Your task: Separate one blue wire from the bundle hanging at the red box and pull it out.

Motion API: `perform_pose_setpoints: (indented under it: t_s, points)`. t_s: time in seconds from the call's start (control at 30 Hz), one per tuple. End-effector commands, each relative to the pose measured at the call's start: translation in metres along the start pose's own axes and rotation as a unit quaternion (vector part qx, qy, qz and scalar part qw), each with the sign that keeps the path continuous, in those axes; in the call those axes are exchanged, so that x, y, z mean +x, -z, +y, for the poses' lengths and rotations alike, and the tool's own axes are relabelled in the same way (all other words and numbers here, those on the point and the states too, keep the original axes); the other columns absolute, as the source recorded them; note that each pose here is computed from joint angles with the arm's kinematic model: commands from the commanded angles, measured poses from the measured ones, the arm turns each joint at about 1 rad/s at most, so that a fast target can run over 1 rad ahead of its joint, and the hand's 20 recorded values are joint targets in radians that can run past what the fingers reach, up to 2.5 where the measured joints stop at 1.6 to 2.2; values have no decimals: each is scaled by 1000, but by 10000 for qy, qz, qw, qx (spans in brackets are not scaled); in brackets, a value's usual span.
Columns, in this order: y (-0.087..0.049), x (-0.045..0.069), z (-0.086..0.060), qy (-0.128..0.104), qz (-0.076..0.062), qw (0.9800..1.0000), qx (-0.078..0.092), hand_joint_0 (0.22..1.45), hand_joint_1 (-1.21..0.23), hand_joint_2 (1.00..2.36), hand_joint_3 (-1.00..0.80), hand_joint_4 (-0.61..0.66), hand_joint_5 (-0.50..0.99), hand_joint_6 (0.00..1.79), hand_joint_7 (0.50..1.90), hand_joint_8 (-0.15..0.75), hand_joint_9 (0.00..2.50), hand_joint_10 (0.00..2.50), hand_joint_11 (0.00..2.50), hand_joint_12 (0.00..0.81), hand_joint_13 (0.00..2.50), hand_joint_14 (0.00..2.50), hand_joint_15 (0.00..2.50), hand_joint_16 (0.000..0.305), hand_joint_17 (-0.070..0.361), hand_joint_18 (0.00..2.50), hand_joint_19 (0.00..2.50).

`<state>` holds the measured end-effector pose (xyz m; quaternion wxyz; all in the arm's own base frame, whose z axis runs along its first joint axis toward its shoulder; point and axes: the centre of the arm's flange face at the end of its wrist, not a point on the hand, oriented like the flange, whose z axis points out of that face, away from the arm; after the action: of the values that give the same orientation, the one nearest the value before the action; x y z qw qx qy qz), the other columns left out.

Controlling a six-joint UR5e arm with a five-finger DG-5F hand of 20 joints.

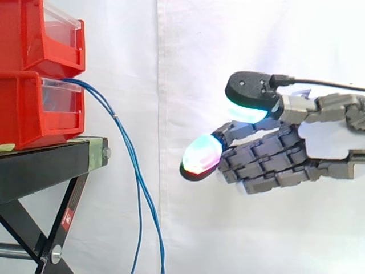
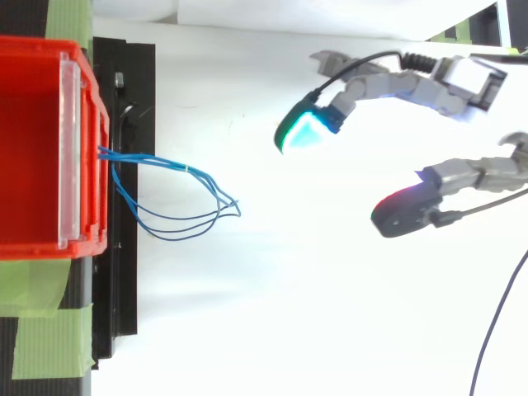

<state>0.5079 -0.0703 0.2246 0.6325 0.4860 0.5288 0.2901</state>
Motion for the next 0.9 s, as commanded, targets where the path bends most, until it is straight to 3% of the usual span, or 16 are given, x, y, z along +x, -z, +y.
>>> perform_pose_setpoints:
  t_s: [0.0, 0.17, 0.43, 0.5, 0.57, 0.67, 0.7, 0.73, 0.87]
  points:
    - [-9, 10, -15, -119, -45, 9999, -74, 492, -556, 1000, -500, 206, -268, 502, 823, 259, 0, 0, 0, 345, 0, 0, 42, 65, 147, 0, 38]
    - [-14, 12, -13, -157, -138, 9995, -242, 491, -556, 1000, -500, 207, -268, 502, 821, 259, 0, 0, 0, 346, 0, 0, 43, 65, 147, 0, 44]
    - [-16, 11, -10, 264, -358, 9986, -284, 492, -552, 1000, -500, 210, -266, 502, 817, 262, 0, 0, 0, 347, 0, 0, 46, 65, 147, 0, 54]
    - [-18, 14, -18, 446, -462, 9977, -234, 493, -552, 1000, -500, 210, -266, 503, 817, 262, 0, 0, 0, 348, 0, 1, 50, 65, 147, 0, 53]
    - [-22, 20, -28, 442, -485, 9976, -229, 493, -553, 1000, -500, 211, -266, 502, 817, 263, 0, 0, 0, 347, 0, 0, 47, 65, 146, 0, 51]
    - [-35, 29, -40, 248, -581, 9973, -386, 507, -600, 1000, -500, 216, -263, 502, 833, 257, 0, 0, 0, 342, 0, 0, 43, 64, 145, 0, 37]
    - [-35, 29, -40, 248, -581, 9973, -386, 517, -629, 1000, -500, 215, -262, 503, 844, 253, 0, 0, 0, 339, 0, 0, 41, 64, 143, 0, 35]
    - [-44, 34, -38, 145, -638, 9966, -494, 517, -630, 1000, -500, 219, -261, 503, 849, 252, 0, 0, 0, 339, 0, 0, 42, 63, 143, 0, 33]
    - [-54, 42, -40, 193, -651, 9965, -478, 526, -674, 1000, -500, 221, -260, 502, 862, 250, 0, 0, 0, 338, 0, 0, 36, 63, 142, 0, 34]
